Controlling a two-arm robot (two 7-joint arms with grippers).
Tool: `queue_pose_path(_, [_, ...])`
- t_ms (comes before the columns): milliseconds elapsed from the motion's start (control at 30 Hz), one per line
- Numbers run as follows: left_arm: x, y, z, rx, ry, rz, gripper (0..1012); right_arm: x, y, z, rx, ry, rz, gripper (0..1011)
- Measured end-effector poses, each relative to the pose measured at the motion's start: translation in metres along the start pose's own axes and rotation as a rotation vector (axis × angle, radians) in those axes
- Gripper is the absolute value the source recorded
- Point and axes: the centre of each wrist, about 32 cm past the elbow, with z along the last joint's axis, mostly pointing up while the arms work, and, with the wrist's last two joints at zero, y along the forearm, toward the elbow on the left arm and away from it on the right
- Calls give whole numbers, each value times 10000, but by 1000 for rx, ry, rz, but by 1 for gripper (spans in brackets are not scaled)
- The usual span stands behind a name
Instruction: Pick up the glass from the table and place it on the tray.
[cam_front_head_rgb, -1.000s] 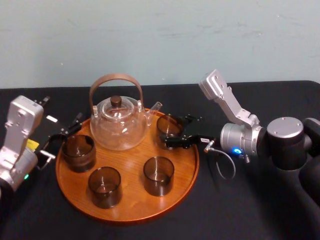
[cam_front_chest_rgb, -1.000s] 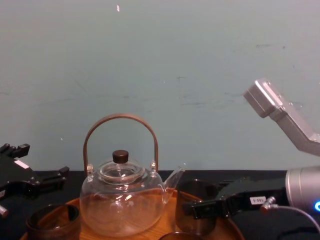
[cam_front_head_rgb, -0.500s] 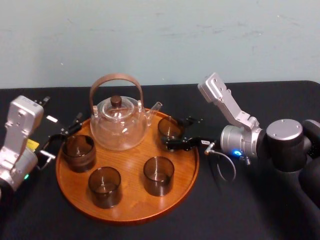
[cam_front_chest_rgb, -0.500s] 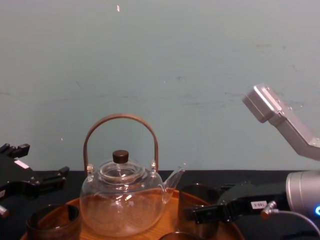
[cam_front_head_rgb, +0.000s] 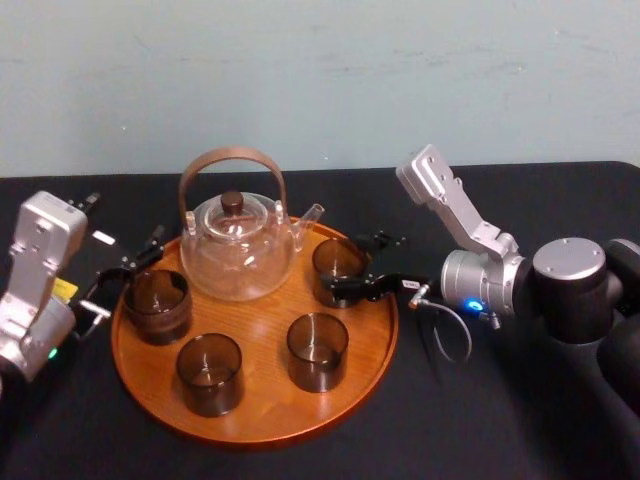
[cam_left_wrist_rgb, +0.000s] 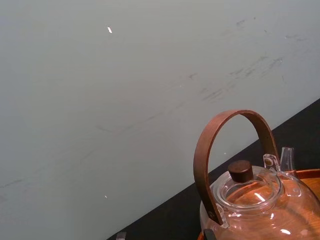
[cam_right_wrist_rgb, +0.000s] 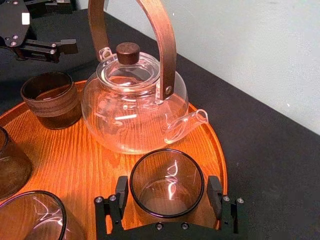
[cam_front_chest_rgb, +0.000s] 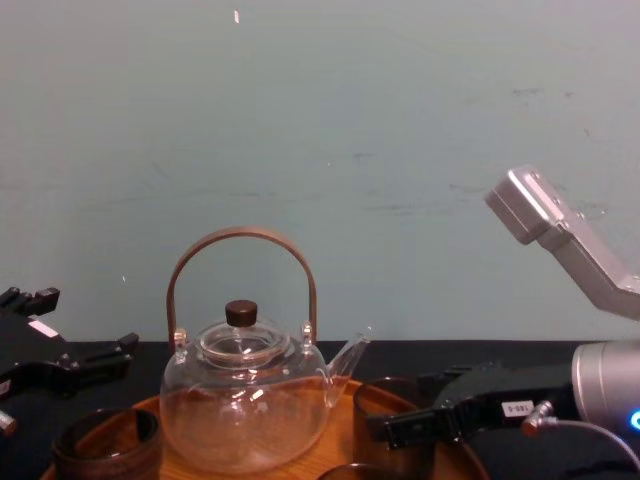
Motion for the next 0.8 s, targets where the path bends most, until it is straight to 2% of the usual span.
queue_pose_path(633, [0, 0, 0, 0, 0, 0, 1001, 2, -2, 0, 0, 3, 2, 1002])
queue_pose_path(800, [0, 0, 0, 0, 0, 0, 1001, 21, -59, -3, 6, 12, 6, 1002])
